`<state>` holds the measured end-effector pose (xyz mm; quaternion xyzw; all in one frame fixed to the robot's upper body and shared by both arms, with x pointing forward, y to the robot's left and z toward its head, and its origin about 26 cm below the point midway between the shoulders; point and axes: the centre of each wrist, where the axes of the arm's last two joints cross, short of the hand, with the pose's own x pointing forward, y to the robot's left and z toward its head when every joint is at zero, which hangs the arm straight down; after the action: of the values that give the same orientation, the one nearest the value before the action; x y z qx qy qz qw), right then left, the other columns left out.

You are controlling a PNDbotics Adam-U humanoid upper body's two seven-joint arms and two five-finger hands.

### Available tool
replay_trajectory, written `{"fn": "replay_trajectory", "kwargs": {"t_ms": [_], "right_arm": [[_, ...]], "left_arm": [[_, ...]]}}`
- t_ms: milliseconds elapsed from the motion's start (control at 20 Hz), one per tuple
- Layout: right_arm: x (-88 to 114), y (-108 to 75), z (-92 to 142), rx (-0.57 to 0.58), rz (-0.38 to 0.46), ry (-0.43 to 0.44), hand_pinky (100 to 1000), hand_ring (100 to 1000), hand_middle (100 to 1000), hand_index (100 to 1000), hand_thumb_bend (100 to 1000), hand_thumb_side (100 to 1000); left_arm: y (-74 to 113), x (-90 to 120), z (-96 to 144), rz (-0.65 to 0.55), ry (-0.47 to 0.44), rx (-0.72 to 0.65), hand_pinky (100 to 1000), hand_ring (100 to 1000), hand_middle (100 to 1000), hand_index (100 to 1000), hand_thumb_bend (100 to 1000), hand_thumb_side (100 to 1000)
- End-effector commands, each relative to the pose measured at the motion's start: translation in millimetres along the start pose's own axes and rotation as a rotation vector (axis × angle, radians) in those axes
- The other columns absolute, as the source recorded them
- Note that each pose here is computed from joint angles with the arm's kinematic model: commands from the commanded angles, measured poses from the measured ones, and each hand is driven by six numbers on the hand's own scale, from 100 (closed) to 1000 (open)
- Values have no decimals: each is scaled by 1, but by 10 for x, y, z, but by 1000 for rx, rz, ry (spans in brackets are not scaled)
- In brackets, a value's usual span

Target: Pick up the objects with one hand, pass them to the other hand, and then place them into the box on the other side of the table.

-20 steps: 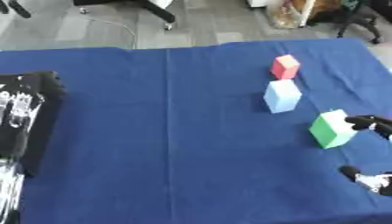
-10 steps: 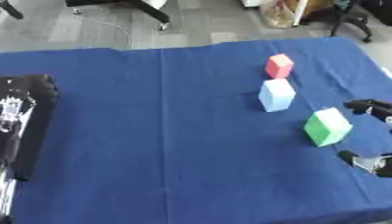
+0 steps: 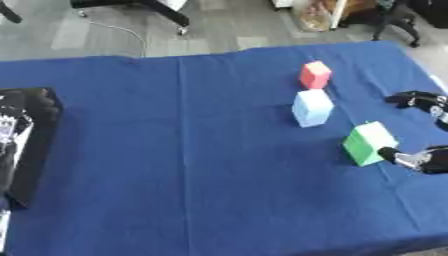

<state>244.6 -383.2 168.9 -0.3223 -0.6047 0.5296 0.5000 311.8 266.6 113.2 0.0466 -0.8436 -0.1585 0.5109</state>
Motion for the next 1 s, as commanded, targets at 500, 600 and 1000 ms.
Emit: {"fn": "replay_trajectory", "kwargs": {"t_ms": [500, 600, 1000], "right_arm": [[-259, -130, -88, 101, 37, 65, 922, 899, 925, 979, 416, 566], [-281, -124, -95, 115, 40, 70, 921, 899, 923, 979, 414, 569], [-320, -98, -118, 156, 38, 70, 917, 900, 924, 977, 420, 569]], "left_arm": [[36, 56, -32, -16, -26, -14, 662, 622, 592, 725, 350, 855], [36, 55, -32, -16, -26, -14, 662, 623, 592, 725, 349, 855], [35, 53, -31, -15, -26, -16, 662, 624, 592, 724, 347, 857]]}}
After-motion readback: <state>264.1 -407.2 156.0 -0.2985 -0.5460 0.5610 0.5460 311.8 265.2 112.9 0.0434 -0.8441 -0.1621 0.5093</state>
